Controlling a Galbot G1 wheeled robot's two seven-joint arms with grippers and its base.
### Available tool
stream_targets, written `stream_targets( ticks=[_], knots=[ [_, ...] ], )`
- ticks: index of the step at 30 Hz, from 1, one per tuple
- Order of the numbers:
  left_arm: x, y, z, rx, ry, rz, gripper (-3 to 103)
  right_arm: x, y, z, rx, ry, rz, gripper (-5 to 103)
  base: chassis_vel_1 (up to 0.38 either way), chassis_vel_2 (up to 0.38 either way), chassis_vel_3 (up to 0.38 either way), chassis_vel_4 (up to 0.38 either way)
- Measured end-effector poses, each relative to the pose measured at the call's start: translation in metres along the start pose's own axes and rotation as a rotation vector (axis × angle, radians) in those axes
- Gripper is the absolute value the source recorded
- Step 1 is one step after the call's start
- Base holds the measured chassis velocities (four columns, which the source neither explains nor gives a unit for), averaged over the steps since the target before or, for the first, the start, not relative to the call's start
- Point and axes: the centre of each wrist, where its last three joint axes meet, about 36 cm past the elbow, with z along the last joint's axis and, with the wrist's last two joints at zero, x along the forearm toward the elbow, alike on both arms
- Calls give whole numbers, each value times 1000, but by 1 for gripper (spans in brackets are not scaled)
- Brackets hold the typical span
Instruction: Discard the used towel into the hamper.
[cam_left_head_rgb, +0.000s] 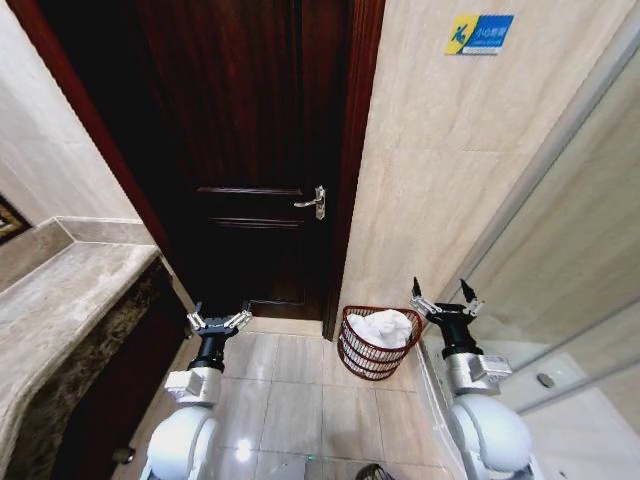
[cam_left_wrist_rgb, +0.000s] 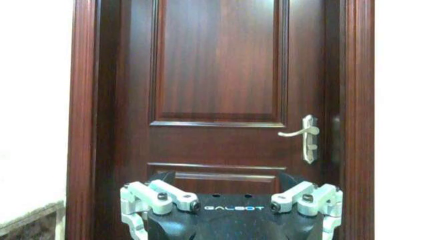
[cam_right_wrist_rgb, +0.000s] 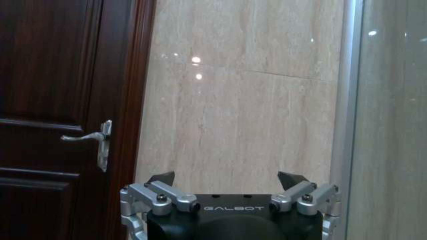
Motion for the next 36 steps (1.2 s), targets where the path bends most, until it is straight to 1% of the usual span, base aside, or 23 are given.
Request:
stream_targets(
  ticks=[8,36],
  knots=[
    [-1,0,5,2,3,0,100,-1,0,0,0,-3,0,100,73,-70,-71,77],
    [-2,0,7,6,-2,-3,100,2,0,-2,-1,1,1,100,78,-74,-79,79]
  ],
)
